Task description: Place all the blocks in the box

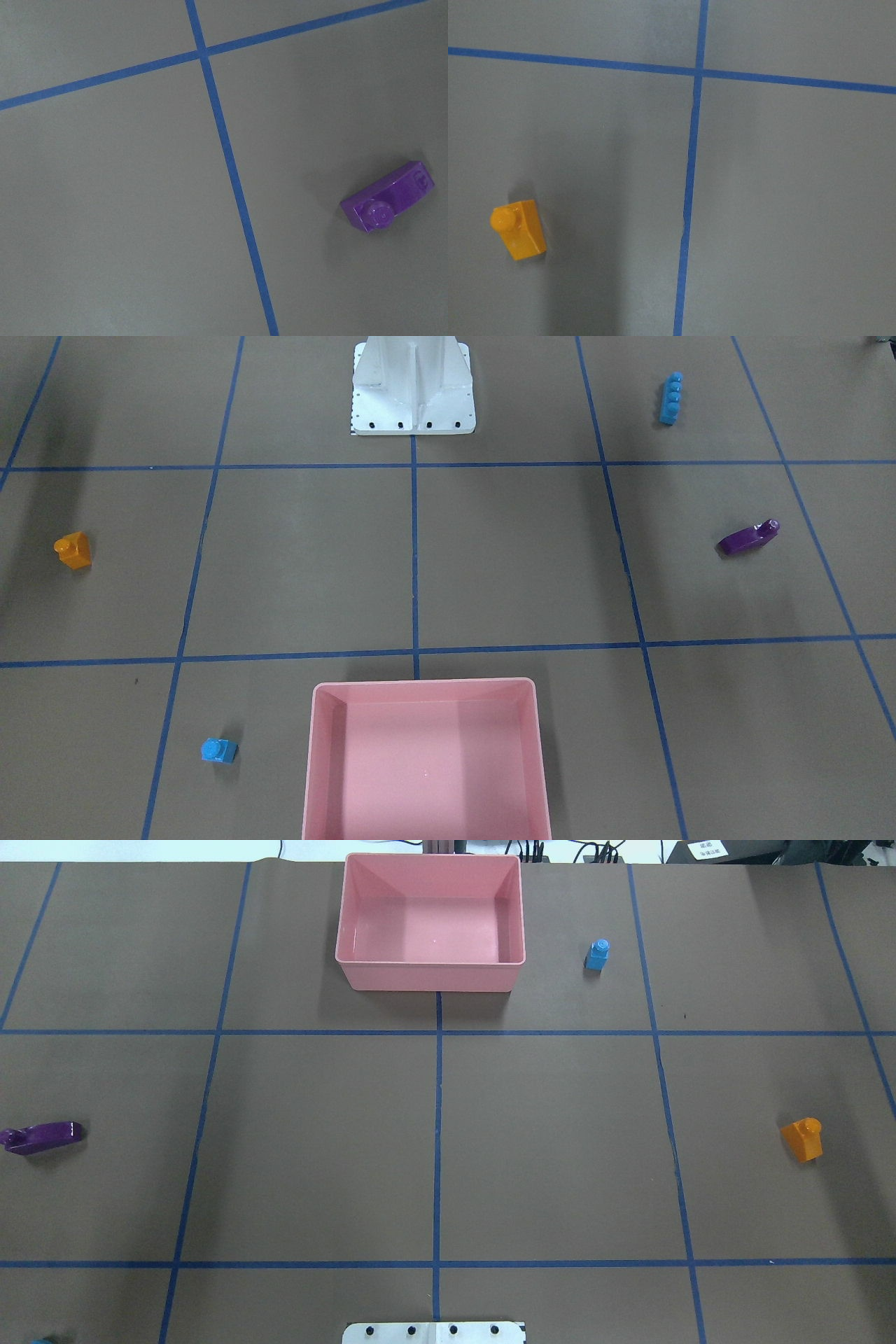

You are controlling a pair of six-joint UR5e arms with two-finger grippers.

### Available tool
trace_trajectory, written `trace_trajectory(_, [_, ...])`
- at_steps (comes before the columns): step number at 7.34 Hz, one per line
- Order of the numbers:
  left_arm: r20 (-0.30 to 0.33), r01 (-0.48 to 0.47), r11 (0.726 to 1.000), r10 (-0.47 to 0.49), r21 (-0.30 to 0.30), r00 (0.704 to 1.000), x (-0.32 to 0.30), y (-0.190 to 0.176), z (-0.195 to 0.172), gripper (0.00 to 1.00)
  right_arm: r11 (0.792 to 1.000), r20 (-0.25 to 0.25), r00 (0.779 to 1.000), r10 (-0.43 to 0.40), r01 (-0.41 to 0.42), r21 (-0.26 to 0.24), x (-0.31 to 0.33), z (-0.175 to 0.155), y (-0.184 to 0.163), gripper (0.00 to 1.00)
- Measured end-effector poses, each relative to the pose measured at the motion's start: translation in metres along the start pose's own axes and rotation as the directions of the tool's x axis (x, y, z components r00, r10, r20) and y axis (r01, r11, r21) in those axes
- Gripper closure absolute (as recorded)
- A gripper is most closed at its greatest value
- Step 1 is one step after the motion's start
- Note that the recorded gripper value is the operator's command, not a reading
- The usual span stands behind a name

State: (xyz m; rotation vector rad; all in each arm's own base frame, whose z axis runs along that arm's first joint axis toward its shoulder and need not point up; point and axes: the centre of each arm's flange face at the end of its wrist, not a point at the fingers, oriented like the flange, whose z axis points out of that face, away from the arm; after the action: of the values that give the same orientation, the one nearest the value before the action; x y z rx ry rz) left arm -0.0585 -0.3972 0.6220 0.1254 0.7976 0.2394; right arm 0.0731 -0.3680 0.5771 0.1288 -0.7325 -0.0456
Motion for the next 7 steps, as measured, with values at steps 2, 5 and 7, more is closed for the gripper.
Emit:
trace_trajectory(2, [0.0,-0.001,1.0,0.001,0.001,1.0,0.0,0.0,0.0,0.0,0.994,0.024,0.995,-0.102,0.101,0.03,-0.038,0.016,-0.016,0.0])
trace_trajectory(5, [-0.001,-0.002,1.0,0.002,0.001,1.0,0.001,0.0,0.0,0.0,0.994,0.114,0.988,-0.102,0.097,0.052,-0.129,0.09,-0.024,0.0])
trace_trajectory(7, [-0.002,-0.003,1.0,0.003,0.001,1.0,0.001,0.0,0.0,0.0,0.993,0.125,0.987,-0.102,0.093,0.074,-0.168,0.145,-0.018,0.0])
